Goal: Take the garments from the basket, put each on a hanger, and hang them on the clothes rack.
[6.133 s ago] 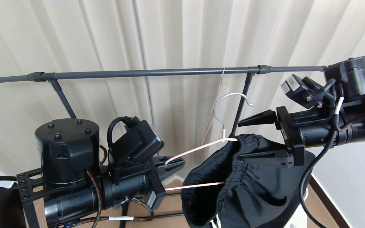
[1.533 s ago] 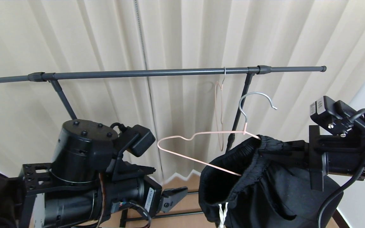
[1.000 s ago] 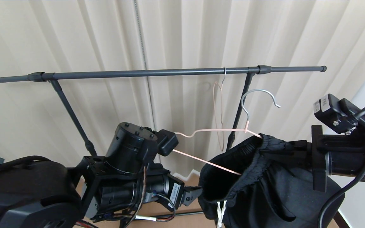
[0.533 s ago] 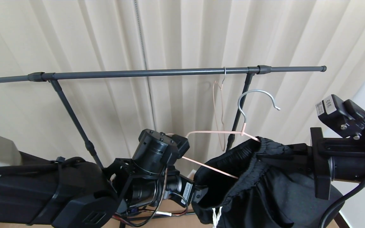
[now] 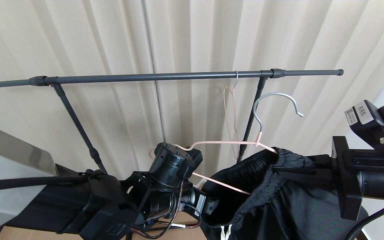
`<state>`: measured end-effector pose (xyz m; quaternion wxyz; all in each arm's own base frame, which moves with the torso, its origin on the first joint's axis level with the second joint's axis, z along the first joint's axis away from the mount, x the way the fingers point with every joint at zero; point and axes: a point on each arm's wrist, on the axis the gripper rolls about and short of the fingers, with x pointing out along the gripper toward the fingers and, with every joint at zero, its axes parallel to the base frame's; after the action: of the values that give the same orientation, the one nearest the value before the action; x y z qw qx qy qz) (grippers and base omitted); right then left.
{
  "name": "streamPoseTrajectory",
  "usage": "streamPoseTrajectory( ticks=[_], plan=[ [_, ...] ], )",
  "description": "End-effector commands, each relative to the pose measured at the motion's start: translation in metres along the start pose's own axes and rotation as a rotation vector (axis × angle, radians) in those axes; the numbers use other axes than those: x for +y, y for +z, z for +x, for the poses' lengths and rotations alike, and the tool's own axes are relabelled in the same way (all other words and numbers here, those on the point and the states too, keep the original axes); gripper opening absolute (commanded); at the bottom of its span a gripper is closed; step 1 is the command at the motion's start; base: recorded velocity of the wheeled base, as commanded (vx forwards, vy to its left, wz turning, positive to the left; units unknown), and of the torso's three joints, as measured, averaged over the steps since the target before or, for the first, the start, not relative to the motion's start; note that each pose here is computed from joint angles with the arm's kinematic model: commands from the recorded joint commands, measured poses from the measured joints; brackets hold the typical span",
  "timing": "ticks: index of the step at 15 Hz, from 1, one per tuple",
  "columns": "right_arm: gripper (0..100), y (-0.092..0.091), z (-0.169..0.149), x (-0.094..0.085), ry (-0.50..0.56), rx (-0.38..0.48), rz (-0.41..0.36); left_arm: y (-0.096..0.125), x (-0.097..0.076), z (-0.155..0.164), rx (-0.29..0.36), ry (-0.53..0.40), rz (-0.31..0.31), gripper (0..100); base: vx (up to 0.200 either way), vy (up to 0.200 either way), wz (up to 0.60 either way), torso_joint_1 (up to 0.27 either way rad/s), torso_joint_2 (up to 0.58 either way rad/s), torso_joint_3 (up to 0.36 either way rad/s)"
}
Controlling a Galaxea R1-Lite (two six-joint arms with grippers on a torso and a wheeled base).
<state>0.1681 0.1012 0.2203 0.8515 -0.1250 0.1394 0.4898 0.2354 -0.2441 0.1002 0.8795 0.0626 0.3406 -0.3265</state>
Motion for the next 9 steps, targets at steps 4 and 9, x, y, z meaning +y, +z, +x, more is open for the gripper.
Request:
streamPoseTrajectory(
  ticks=[4, 9],
  plan=[
    [0, 0.000, 0.000, 0.001, 0.002, 0.000, -0.001, -0.003, 0.000, 0.002, 0.008, 0.015, -0.002, 0, 0.000, 0.000, 0.00, 0.000, 0.00, 0.000],
    [0, -0.003, 0.002, 0.000, 0.005, 0.011, 0.006, -0.002, 0.002, -0.013, -0.022, 0.048, -0.007, 0, 0.000, 0.000, 0.00, 0.000, 0.00, 0.000]
  ],
)
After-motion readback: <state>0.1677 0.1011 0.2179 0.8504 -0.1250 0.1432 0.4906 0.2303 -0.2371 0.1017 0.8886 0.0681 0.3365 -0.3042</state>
